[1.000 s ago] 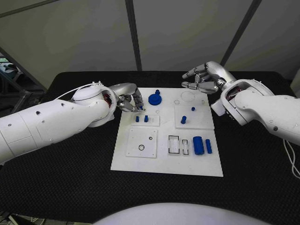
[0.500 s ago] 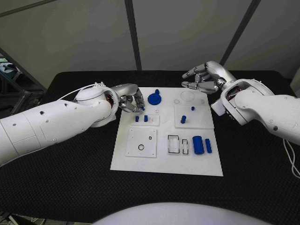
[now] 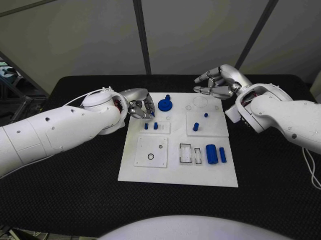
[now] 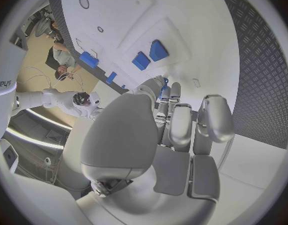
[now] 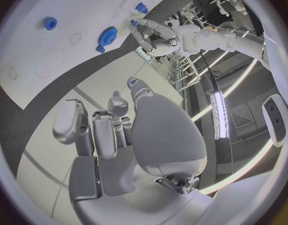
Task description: Assemble the parts on the task board
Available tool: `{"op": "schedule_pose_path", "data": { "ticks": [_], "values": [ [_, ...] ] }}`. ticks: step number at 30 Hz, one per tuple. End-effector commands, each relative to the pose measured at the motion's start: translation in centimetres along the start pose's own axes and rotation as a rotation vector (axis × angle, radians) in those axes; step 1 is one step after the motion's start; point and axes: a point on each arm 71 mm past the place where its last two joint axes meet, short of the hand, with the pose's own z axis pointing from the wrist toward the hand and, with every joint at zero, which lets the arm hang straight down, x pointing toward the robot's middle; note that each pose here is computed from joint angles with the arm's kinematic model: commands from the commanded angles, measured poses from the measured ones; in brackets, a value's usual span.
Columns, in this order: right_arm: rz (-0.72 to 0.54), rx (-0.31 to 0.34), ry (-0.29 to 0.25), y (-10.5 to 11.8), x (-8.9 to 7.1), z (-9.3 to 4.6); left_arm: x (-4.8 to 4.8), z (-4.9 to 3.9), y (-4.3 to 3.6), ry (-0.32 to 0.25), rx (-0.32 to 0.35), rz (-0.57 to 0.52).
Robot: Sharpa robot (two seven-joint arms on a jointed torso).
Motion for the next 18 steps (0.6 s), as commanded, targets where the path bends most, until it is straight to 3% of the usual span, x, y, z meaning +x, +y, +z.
{"op": "schedule_pose_path", "data": {
  "ticks": [1,18],
  "values": [
    [-0.002,-0.009,0.004,0.17,0.01,0.06,-0.1,0.13,-0.06,-0.009,-0.004,-0.004],
    [-0.002,-0.007,0.005,0.15,0.0,0.05,0.1,0.26,-0.12,0.014,-0.01,-0.001]
  ]
}}
